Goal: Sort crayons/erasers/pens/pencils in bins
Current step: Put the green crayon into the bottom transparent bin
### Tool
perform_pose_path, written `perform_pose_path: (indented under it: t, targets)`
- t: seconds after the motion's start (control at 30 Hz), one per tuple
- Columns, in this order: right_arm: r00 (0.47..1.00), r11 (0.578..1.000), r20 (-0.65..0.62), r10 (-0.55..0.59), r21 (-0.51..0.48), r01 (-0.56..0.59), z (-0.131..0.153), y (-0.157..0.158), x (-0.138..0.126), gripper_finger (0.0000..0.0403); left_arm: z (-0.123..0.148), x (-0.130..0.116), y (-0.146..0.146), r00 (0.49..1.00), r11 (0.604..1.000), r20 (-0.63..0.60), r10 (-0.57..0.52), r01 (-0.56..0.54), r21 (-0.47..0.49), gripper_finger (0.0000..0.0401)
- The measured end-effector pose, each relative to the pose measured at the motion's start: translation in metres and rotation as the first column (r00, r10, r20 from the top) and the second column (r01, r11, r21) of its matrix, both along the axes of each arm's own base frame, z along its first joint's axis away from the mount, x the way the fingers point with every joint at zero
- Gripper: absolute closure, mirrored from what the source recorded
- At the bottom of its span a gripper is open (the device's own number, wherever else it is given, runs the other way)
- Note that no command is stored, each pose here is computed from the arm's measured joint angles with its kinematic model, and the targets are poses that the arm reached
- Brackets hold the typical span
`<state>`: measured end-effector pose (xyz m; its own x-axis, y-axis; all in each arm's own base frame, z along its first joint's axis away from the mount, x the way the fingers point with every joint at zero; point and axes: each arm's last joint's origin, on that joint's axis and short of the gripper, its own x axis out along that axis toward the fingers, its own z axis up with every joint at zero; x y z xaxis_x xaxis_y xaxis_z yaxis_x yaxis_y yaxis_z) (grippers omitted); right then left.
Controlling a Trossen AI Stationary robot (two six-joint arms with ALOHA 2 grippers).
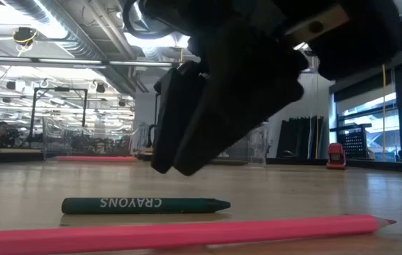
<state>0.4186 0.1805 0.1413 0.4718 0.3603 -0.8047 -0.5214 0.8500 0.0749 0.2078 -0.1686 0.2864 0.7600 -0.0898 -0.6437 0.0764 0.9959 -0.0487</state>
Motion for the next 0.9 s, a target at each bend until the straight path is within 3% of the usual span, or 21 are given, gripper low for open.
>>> perform_pose_path:
  t: [0.27, 0.5, 0.9]
  targets:
    - [0.998, 0.997, 0.012, 0.065, -0.034, -0.065, -0.013, 0.009, -0.001, 0.0236, -0.001, -0.001, 0.001, 1.000, 1.000, -0.009, 0.000, 0.000, 0.008, 0.0305]
    - [1.000, 0.994, 0.010, 0.024, -0.102, -0.023, -0.024, 0.008, 0.000, 0.0236, -0.001, -0.001, 0.001, 1.000, 1.000, -0.013, 0.000, 0.000, 0.011, 0.0305]
    - [1.000, 0.998, -0.015, -0.012, -0.065, 0.011, -0.025, 0.008, 0.000, 0.0236, -0.001, -0.001, 0.001, 1.000, 1.000, -0.014, 0.001, -0.001, 0.013, 0.0305]
